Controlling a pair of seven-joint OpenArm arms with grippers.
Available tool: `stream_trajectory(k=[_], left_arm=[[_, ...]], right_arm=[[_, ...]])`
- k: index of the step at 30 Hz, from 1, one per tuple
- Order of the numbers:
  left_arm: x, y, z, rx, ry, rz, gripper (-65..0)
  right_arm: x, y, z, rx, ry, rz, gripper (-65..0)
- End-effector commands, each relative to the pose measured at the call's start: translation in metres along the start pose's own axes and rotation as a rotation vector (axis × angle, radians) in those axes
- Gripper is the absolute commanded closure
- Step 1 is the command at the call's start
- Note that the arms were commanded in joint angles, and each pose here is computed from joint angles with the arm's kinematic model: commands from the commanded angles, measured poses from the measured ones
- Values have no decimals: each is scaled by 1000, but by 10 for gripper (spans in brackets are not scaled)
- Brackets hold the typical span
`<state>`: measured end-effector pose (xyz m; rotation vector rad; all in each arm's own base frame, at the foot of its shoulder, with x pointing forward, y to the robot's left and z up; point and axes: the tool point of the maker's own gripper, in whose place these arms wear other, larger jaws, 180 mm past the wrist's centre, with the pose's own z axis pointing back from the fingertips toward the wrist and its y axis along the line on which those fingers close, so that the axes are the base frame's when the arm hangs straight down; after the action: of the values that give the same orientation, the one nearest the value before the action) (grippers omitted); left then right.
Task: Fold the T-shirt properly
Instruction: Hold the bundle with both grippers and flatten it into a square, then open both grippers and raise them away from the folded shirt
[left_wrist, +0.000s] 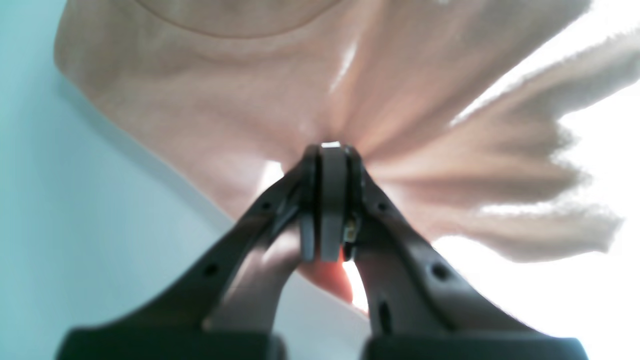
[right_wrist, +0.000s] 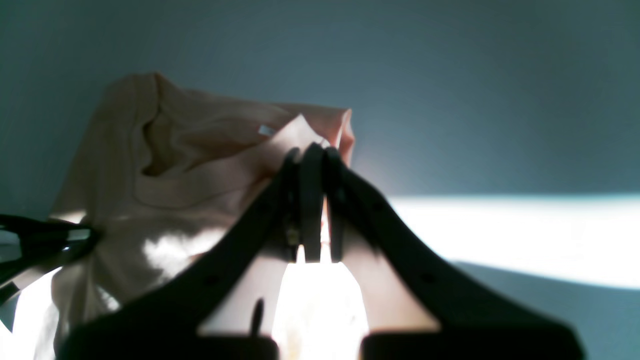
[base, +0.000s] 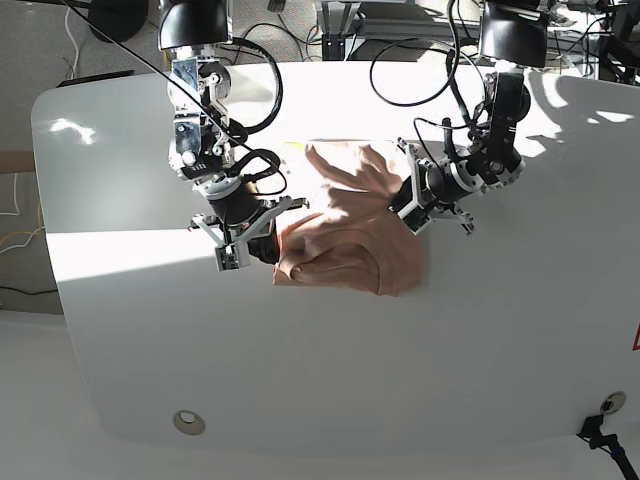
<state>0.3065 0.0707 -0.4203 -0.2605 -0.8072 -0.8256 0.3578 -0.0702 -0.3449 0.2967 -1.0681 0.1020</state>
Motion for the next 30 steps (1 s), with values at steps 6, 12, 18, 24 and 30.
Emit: stream_trajectory(k=[6,12,18,24,30], left_arm=[[-5,8,3,27,46,-27,0],[-6,8,3,28,47,-26,0],[-3,10,3,31,38,-28,0],[25,37,23,124,-35,-49,0],[71,70,60,259,-156,-94,0]], right_arm=[[-14,29,-31,81,49,19,0],[-33,7,-52,43,51,7,0],[0,-26,-55,0,7,80,0],[49,-13,-30,21,-132,139,0],[53,-2,-3,6,-183,191,0]])
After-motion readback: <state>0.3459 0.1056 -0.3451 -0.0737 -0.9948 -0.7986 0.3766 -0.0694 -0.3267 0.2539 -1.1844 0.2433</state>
